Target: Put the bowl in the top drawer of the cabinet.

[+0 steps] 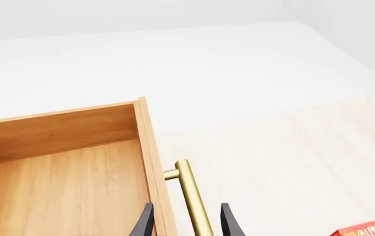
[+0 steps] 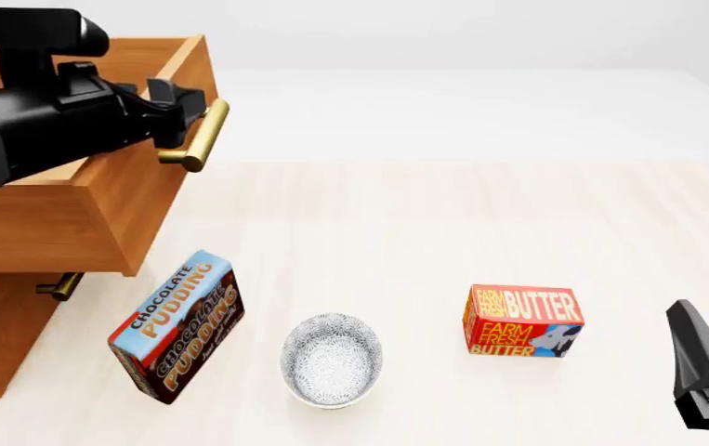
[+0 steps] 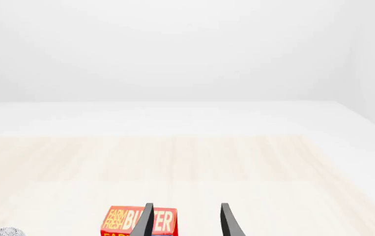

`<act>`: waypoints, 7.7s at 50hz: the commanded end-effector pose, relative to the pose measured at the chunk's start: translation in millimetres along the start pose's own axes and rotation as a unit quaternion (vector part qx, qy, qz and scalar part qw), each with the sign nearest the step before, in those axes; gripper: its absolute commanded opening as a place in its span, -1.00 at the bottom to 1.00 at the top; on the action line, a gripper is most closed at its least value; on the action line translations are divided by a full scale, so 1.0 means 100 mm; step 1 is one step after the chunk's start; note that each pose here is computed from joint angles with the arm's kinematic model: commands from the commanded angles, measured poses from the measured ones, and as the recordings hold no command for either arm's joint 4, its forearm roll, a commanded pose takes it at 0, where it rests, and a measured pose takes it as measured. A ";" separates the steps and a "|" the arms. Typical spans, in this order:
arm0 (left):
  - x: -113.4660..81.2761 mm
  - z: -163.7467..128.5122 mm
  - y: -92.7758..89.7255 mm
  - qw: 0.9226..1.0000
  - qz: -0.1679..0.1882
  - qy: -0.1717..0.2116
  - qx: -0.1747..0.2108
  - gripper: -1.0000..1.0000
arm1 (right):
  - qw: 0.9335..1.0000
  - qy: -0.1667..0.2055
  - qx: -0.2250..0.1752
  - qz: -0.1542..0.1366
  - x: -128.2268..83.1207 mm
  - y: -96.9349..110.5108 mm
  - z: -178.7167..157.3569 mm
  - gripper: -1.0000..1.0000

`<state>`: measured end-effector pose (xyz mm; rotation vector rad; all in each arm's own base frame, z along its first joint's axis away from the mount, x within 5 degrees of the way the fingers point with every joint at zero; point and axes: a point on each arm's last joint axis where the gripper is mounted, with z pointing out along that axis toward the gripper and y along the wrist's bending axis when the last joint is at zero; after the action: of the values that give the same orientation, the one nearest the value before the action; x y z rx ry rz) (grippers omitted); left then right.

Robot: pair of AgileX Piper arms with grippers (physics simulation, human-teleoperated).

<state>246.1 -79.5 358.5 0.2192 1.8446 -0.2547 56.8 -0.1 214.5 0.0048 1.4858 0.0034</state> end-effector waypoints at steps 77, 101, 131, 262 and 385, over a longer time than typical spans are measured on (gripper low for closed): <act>-0.10 -1.09 -0.27 0.994 0.032 -0.042 0.092 1.00 | 1.000 0.000 0.000 0.000 0.00 0.00 0.00 1.00; -0.01 -1.17 -0.41 0.988 0.036 -0.037 0.143 1.00 | 1.000 0.000 0.000 0.000 0.00 0.00 0.00 1.00; 0.22 -0.91 -0.64 0.981 0.044 -0.007 0.190 1.00 | 1.000 0.000 0.000 0.000 0.00 0.00 0.00 1.00; 1.42 0.39 -0.94 0.972 0.015 0.177 0.153 1.00 | 1.000 0.000 0.000 0.000 0.00 0.00 0.00 1.00; 2.30 0.75 -0.99 0.954 -0.017 0.272 0.126 -1.00 | 1.000 0.000 0.000 0.000 0.00 0.00 0.00 1.00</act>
<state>225.1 -192.2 121.0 0.4704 2.3705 -0.4867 56.7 -0.1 214.6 0.0053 1.4859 0.0025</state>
